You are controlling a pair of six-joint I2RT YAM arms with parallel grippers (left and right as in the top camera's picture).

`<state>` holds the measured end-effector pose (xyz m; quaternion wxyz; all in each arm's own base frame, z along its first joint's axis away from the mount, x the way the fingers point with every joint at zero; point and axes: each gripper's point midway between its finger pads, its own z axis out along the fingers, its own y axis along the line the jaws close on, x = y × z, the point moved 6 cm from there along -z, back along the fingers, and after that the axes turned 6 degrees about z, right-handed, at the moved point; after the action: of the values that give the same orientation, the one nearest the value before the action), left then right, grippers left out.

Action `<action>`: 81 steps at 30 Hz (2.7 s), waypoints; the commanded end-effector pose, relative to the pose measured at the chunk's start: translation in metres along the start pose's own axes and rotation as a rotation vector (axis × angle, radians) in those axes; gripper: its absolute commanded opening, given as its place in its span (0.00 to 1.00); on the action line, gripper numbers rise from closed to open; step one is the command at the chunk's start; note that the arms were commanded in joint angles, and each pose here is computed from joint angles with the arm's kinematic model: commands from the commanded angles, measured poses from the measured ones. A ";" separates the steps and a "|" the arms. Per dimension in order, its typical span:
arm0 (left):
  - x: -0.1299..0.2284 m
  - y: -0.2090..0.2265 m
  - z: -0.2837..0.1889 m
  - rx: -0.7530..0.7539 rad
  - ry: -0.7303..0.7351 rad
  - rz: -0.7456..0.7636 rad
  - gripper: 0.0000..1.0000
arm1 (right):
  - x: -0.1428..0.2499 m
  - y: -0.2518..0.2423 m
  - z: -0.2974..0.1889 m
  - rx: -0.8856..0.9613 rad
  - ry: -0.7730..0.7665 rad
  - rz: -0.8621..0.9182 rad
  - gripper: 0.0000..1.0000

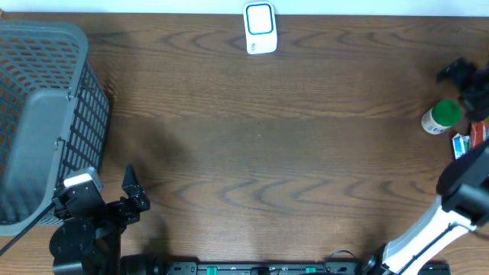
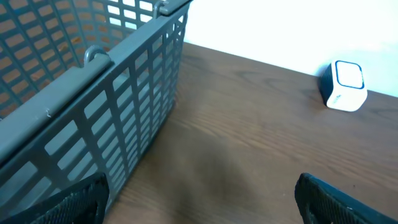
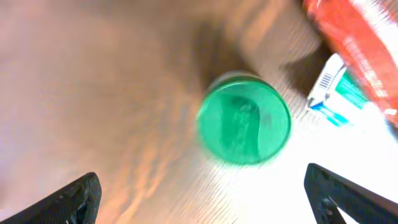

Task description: Scan the item barcode

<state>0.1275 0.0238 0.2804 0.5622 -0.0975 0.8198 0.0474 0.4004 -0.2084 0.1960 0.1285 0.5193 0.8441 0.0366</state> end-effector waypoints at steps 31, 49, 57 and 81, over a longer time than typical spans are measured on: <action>-0.001 0.002 0.000 -0.012 -0.006 -0.007 0.96 | 0.270 -0.005 -0.357 -0.744 -0.418 -0.888 0.99; -0.001 0.002 0.000 -0.012 -0.006 -0.007 0.96 | 0.200 -0.035 -0.384 -0.682 -0.949 -0.494 0.99; -0.001 0.002 0.000 -0.012 -0.006 -0.007 0.96 | 0.213 -0.062 -0.328 -0.783 -1.059 -0.399 0.99; -0.001 0.002 0.000 -0.012 -0.006 -0.007 0.96 | 0.240 -0.109 -0.150 -1.055 -1.269 -0.146 0.99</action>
<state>0.1275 0.0238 0.2804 0.5622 -0.0975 0.8198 0.0474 0.1658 -0.0313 0.2913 0.8074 0.2464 0.5223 0.1210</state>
